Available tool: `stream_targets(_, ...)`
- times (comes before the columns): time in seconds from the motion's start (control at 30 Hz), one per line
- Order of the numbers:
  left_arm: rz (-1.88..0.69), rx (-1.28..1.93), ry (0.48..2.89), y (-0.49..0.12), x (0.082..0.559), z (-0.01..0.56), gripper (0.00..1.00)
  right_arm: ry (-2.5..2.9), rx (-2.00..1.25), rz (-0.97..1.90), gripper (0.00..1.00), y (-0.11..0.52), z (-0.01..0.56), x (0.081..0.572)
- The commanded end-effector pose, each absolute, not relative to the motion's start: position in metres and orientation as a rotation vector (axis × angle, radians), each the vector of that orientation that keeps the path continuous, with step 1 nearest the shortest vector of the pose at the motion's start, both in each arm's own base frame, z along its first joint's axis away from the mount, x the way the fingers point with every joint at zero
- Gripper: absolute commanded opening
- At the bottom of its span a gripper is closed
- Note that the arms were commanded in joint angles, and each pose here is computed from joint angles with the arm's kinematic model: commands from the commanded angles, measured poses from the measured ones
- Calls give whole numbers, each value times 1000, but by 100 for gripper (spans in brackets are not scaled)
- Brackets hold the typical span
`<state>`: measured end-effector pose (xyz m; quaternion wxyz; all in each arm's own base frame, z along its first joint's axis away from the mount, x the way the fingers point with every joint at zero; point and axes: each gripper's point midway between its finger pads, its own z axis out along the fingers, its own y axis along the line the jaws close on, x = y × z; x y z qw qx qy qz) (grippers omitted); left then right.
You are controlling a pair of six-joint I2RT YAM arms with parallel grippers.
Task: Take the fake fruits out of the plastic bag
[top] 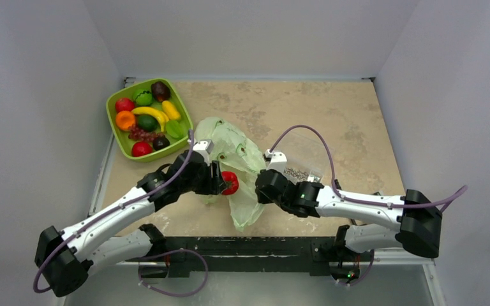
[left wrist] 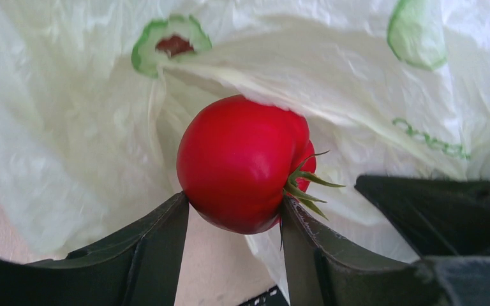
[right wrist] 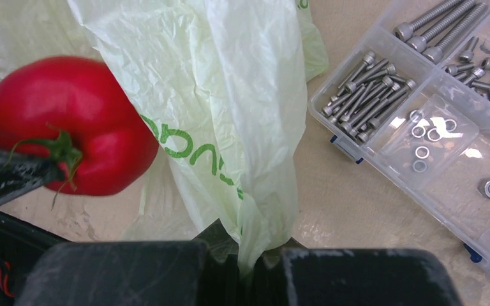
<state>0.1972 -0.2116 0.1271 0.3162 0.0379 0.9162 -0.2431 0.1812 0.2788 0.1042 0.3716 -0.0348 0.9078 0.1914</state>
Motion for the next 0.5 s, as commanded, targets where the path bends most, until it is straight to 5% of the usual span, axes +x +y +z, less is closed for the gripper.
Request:
stream_targets(0.0, -735, 224, 2470, -204, 160, 132, 2, 2215, -6, 555, 0, 285, 144, 195)
stream_targets(0.23, -902, 263, 2335, -201, 138, 194, 2, 2230, 14, 504, 0, 277, 134, 196)
stream_targets(0.47, -536, 176, 2192, -140, 169, 266, 2, 2233, 20, 530, 0, 273, 129, 191)
